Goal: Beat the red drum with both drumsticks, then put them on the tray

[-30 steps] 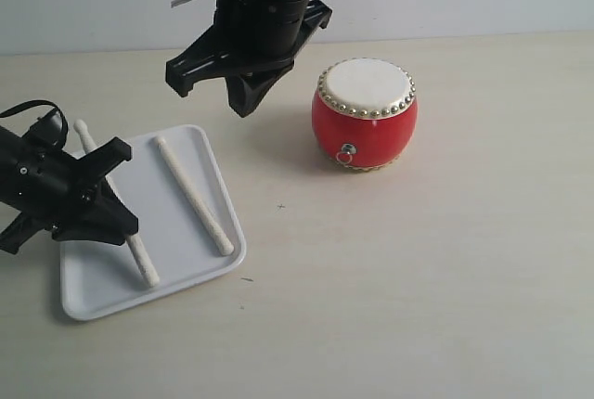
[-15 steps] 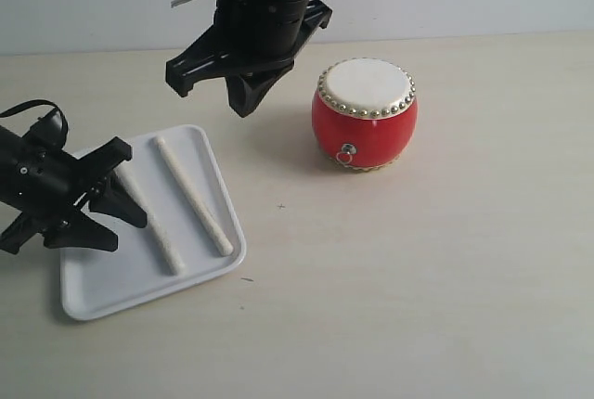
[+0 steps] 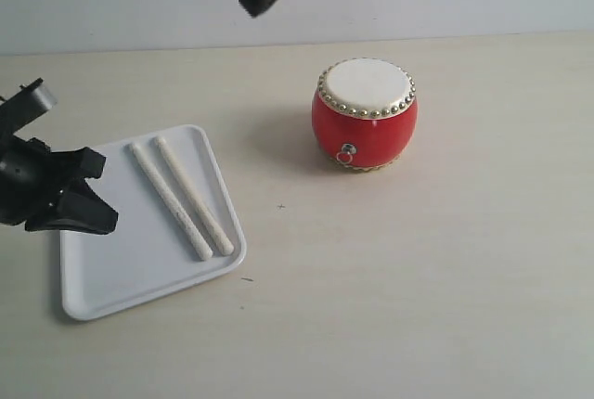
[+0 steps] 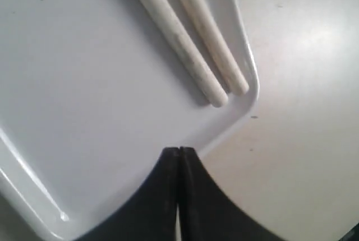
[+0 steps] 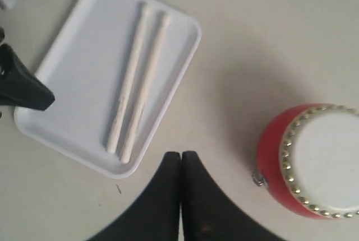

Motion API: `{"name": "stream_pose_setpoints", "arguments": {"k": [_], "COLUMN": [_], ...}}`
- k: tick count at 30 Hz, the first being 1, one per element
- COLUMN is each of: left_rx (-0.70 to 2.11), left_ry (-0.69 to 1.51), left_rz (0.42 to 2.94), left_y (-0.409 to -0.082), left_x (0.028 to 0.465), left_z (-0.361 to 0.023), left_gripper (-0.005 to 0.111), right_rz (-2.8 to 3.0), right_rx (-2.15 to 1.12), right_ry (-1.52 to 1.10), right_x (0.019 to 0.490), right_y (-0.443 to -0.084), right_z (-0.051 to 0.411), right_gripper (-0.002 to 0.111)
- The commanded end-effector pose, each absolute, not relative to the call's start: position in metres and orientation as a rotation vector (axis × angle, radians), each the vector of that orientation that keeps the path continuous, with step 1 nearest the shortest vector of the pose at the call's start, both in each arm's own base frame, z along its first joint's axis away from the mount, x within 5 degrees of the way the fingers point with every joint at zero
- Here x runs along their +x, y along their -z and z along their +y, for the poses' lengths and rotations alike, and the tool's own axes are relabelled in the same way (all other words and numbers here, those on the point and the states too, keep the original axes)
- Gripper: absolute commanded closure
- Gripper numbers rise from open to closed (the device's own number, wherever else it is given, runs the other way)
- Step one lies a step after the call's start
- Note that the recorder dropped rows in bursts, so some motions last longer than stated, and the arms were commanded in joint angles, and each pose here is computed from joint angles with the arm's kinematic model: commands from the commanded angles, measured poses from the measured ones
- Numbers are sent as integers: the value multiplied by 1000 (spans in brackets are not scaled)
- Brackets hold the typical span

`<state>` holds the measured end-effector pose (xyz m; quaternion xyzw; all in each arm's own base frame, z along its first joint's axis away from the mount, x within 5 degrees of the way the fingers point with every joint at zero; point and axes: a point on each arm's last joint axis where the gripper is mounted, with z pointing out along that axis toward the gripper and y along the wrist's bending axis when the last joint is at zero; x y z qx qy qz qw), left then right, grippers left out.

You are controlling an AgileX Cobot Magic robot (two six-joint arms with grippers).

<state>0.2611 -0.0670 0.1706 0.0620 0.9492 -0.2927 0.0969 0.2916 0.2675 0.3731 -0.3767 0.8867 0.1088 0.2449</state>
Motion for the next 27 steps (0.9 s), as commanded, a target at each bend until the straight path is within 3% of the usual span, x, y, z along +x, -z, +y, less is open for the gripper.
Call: {"name": "stream_pose_setpoints", "arguments": {"k": [1,5,9,14,18,23,27], "left_rx": [170,253,300,313,361,346,378], "left_ry": [910,930,878,762,725,686,645], "left_rz": [2574,2283,2062,1882,1833,1773,1615], "left_y": [-197,-231,-265,-299,-306,-309,-329], "left_x": [233,210,189,163,151,135,100], "left_z": [-69,-72,-70,-63,-67,-65,-59], "left_gripper": [107,107,107,107,107,107,107], "right_rz": [2277,2195,2126,2018,1974,1969,1950], "right_rx": [-920,-830,-748,-709,-668,-566,-544], "right_ry": [-285,-266,-324,-356,-341,-281,-261], "right_x": [257,220,175,126,102,89,87], "right_y": [-429,-449,-445,-408,-371,-331,-310], "right_z": [228,188,148,104,78,56,50], "right_gripper": [108,108,108,108,108,108,108]}}
